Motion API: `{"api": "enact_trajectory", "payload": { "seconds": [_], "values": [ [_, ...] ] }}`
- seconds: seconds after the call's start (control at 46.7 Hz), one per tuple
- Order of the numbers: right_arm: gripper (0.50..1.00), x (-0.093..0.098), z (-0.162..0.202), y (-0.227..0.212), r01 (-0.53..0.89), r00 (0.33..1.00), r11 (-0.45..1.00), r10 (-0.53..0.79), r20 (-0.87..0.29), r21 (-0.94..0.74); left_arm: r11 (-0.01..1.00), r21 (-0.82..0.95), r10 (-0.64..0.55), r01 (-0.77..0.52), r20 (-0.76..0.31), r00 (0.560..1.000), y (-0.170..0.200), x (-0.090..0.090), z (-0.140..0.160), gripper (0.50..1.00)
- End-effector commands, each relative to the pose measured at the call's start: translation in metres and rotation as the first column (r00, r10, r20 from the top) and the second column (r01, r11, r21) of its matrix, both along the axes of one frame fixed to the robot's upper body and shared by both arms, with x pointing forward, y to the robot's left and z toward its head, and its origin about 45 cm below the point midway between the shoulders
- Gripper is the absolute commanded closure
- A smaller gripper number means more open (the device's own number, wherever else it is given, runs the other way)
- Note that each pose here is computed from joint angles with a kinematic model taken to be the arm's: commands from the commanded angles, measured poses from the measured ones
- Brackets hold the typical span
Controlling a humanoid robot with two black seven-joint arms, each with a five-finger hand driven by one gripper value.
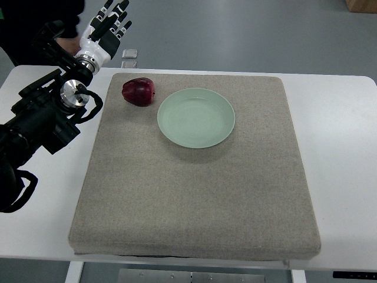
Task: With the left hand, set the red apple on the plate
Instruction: 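Raise the left hand and open its fingers above the red apple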
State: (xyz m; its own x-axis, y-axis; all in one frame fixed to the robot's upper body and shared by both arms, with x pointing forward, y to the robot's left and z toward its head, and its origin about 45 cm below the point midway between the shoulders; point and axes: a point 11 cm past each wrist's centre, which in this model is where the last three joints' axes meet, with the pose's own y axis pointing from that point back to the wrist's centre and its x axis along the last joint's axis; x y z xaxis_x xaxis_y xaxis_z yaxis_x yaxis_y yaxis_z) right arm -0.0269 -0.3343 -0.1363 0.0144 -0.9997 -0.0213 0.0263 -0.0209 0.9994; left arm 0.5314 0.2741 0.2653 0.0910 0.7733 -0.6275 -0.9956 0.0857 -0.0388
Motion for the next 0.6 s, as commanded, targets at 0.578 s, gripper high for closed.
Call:
{"api": "enact_trajectory", "payload": {
  "seconds": [0.578],
  "values": [
    [0.568,0.0000,0.0000,0.0000,0.000,1.000,1.000,0.000,0.000,0.000,0.998,-0.055,-0.027,0.030,0.040,0.999,-0.0004,-0.0023,0.0015,0.506]
  ]
}}
